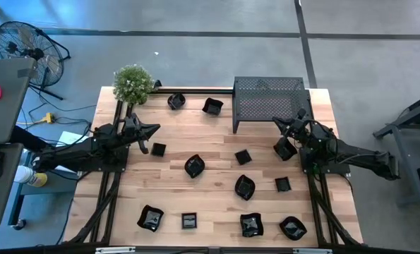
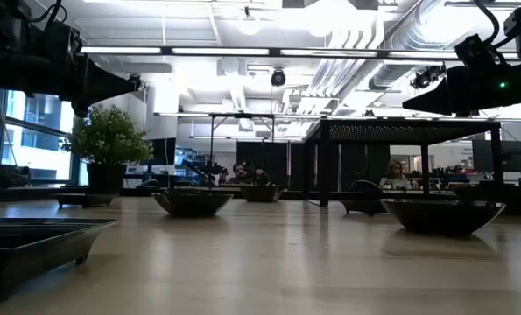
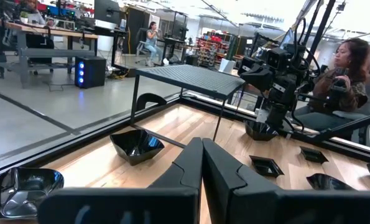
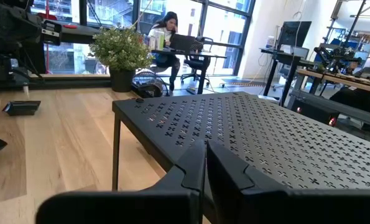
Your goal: Pick & Place Mini shaped plates
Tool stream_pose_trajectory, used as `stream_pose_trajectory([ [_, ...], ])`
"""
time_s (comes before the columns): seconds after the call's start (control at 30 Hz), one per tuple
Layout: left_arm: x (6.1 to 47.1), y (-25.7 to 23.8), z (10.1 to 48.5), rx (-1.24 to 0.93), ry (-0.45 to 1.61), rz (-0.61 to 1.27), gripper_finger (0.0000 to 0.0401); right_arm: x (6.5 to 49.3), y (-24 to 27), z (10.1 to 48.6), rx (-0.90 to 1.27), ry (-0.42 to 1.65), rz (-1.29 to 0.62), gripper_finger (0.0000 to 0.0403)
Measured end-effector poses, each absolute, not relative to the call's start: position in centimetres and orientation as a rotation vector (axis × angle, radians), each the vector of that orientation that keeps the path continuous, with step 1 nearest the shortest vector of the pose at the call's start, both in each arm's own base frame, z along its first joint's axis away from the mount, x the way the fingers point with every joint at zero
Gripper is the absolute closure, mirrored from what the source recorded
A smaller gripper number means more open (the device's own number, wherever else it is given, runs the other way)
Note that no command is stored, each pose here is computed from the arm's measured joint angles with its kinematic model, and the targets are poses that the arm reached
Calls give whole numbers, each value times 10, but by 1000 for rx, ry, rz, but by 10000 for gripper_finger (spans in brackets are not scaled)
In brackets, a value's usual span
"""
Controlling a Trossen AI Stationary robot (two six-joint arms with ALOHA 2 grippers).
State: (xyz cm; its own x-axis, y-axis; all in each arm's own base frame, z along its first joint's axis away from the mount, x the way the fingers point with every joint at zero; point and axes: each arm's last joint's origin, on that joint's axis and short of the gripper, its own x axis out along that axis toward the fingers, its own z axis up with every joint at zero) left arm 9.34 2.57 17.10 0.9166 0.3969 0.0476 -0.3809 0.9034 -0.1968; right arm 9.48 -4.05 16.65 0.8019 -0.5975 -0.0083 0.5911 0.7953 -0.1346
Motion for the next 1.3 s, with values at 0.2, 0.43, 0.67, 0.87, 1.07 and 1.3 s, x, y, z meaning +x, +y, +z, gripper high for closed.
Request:
stream_pose_trajectory([
  [0.2,93,26,171,-186,-87,403,400,95,-41,167,-128,51,-639,391],
  [0.43,92,25,180,-185,-119,388,400,95,-41,167,-128,51,-639,391],
  [0.67,89,24,193,-186,-177,353,400,95,-40,167,-128,51,-639,391],
  [0.87,90,23,193,-304,-188,333,400,95,-40,167,-129,51,-637,391],
  [1.07,89,25,185,-344,-124,411,400,95,-40,171,-27,-27,-605,391],
  [1.3,89,27,185,-344,-126,466,400,94,-37,188,234,-290,-510,391],
])
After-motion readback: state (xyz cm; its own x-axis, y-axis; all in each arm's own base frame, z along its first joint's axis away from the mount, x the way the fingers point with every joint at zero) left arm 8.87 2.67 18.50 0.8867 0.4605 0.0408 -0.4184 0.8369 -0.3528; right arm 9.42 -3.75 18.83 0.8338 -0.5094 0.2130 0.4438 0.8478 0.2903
